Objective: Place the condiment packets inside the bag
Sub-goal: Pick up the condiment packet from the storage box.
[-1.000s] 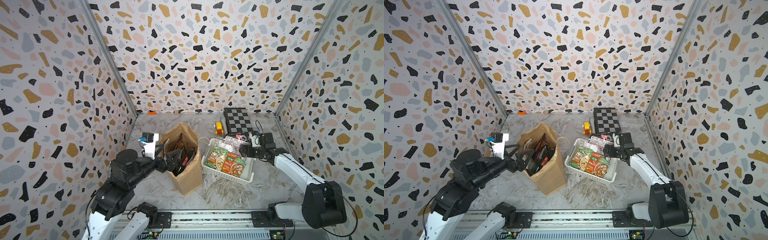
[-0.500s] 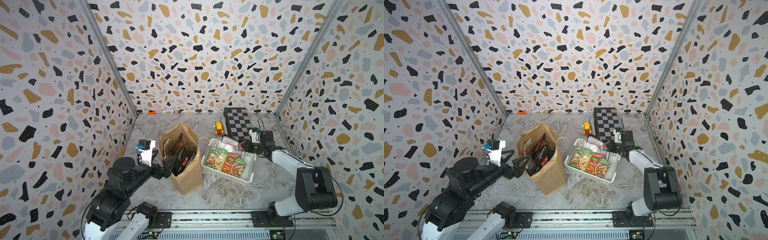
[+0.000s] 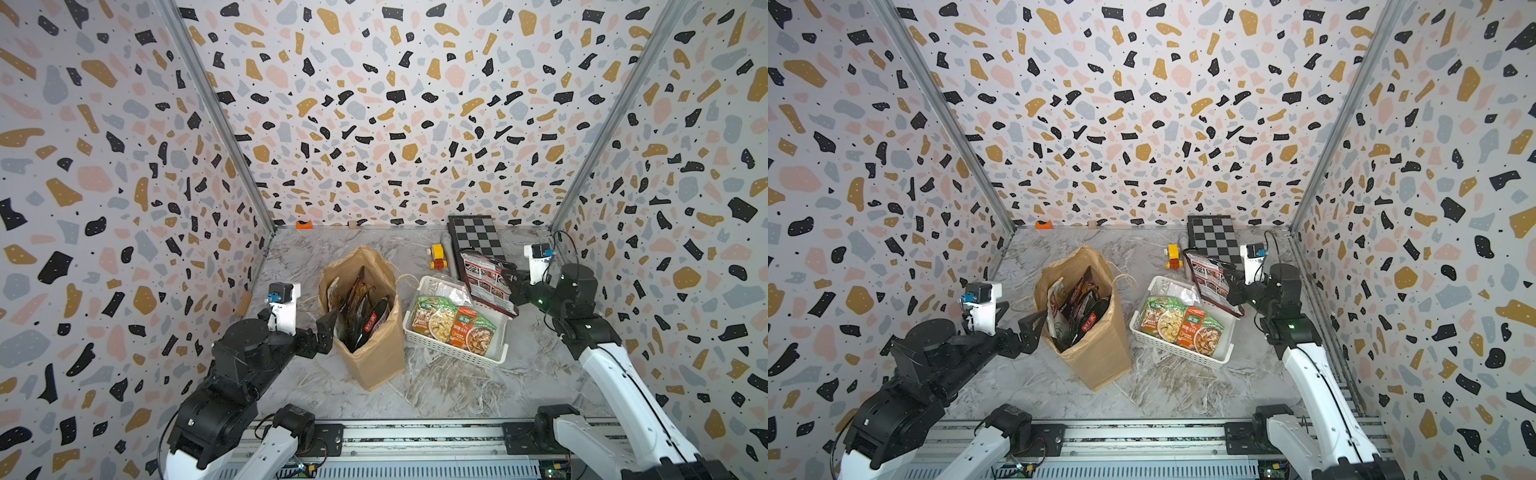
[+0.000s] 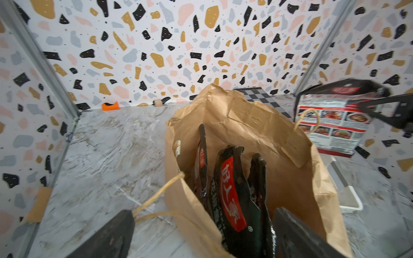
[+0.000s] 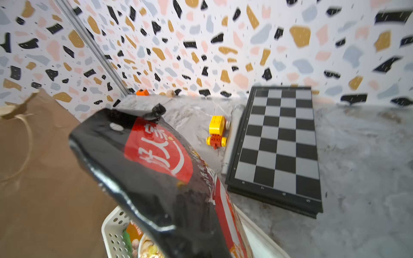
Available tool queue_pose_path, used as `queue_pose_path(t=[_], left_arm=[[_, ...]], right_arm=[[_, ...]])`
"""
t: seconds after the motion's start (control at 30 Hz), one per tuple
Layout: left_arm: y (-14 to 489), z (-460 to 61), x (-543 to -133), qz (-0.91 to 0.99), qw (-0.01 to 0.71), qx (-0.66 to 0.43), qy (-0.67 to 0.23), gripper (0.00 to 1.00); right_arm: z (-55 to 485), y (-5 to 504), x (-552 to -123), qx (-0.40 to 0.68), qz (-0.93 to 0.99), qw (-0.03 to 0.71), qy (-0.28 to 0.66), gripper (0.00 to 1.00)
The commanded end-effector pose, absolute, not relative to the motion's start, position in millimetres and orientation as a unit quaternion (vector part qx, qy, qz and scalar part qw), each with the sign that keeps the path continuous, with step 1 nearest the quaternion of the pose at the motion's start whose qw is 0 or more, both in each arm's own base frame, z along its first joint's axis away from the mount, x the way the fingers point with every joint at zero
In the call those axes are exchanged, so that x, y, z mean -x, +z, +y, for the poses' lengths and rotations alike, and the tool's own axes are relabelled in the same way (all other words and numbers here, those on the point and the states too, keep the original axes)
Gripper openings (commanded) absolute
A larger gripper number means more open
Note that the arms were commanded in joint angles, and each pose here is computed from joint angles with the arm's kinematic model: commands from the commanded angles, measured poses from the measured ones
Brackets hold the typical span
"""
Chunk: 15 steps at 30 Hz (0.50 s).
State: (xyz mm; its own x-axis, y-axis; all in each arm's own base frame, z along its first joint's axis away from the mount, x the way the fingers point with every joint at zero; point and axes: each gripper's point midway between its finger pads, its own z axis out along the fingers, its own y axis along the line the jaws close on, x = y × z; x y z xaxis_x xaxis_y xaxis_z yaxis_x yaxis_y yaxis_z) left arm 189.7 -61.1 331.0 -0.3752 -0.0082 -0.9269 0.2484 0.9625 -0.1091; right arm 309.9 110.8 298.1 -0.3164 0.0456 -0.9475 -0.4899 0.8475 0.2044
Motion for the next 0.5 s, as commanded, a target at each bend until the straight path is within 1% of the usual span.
queue_pose_path(t=[0.0,0.1,0.2,0.27,0.33,0.4,0.47], left_arm=[[335,-36,-191,0.826,0.56,-0.033,-0.058,1.0],[341,-40,-186,0.815,0.573,-0.056,-0.065,1.0],[368,-61,-180,0.767,0.623,-0.101,-0.117,1.0],[395,-84,-175,0.714,0.663,-0.145,-0.173,1.0],[429,-109,-167,0.65,0.697,-0.189,-0.239,1.0],[463,-132,-160,0.59,0.712,-0.217,-0.313,1.0],[490,-153,-163,0.564,0.697,-0.239,-0.373,1.0]], right_arm=[[122,373,-287,0.212,0.691,0.649,0.237,0.0],[136,409,-270,0.25,0.665,0.652,0.266,0.0],[152,449,-248,0.285,0.631,0.648,0.318,0.0],[160,477,-233,0.299,0.608,0.644,0.354,0.0],[166,494,-219,0.308,0.598,0.63,0.387,0.0],[171,506,-206,0.313,0.592,0.618,0.412,0.0],[174,515,-192,0.319,0.581,0.613,0.43,0.0]])
